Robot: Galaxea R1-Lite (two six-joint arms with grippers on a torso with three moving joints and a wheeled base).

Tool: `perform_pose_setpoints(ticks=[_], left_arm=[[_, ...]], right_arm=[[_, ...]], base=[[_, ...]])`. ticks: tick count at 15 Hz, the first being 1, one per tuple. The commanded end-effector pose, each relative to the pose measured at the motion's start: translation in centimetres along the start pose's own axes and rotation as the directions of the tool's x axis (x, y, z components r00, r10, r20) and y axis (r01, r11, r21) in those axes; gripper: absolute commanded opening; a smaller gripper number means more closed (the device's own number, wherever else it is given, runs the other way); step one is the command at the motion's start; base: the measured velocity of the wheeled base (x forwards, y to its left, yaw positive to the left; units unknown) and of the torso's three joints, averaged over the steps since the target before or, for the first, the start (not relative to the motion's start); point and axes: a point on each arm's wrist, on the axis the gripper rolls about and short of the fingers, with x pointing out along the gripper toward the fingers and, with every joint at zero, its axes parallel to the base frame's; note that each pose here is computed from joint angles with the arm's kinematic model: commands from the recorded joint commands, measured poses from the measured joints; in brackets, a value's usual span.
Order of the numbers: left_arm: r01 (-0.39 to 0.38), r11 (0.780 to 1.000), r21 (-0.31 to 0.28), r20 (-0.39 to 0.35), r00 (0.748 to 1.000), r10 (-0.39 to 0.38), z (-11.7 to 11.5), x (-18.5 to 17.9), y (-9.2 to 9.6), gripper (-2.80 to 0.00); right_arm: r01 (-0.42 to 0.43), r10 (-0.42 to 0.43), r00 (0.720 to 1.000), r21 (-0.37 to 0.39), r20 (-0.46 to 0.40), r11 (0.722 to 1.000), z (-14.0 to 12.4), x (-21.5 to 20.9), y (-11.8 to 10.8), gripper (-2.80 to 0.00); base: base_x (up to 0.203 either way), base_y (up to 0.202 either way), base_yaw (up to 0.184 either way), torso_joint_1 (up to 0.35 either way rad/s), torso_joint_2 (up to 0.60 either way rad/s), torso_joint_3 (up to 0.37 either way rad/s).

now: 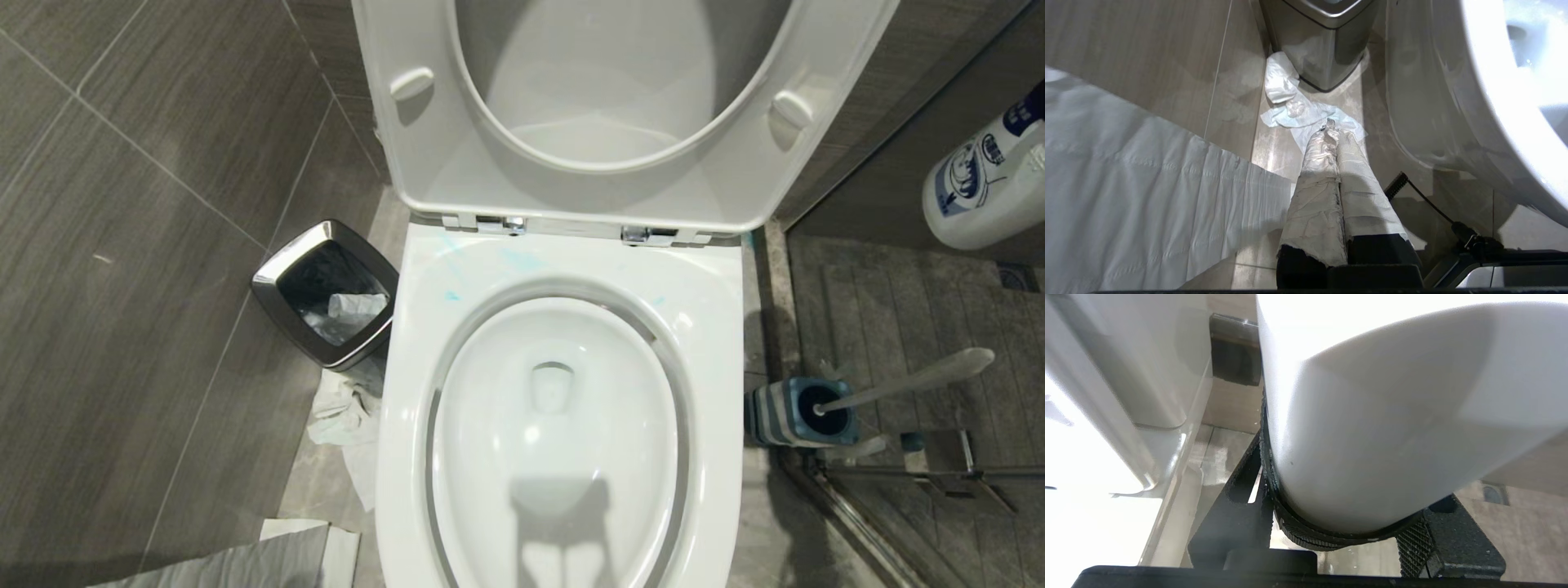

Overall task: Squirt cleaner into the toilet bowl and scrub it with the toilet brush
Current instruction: Pour in the cleaning agent

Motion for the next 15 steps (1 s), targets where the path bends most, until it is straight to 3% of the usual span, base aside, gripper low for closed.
perform_pose_setpoints(ticks=[1,9,15], left_arm=[[0.000,1.000,0.000,-0.002,1.000,0.000,0.0,0.0,0.0,-2.80],[0.000,1.000,0.000,-0.002,1.000,0.000,0.0,0.0,0.0,-2.80],[0.000,1.000,-0.002,-0.002,1.000,0.000,0.0,0.0,0.0,-2.80]], right_arm=[[0.000,0.000,1.000,-0.002,-0.005,1.000,0.0,-0.4,0.0,-2.80],[-0.025,0.025,0.999,0.001,-0.030,1.000,-0.3,-0.8,0.2,-2.80],[-0.128,0.130,0.987,0.025,-0.100,0.991,-0.2,-2.6,1.6,-2.80]], base=[[0.000,0.000,0.000,-0.007,0.00,0.203],[0.000,0.000,0.000,0.001,0.00,0.200],[0.000,0.000,0.000,0.000,0.00,0.202]])
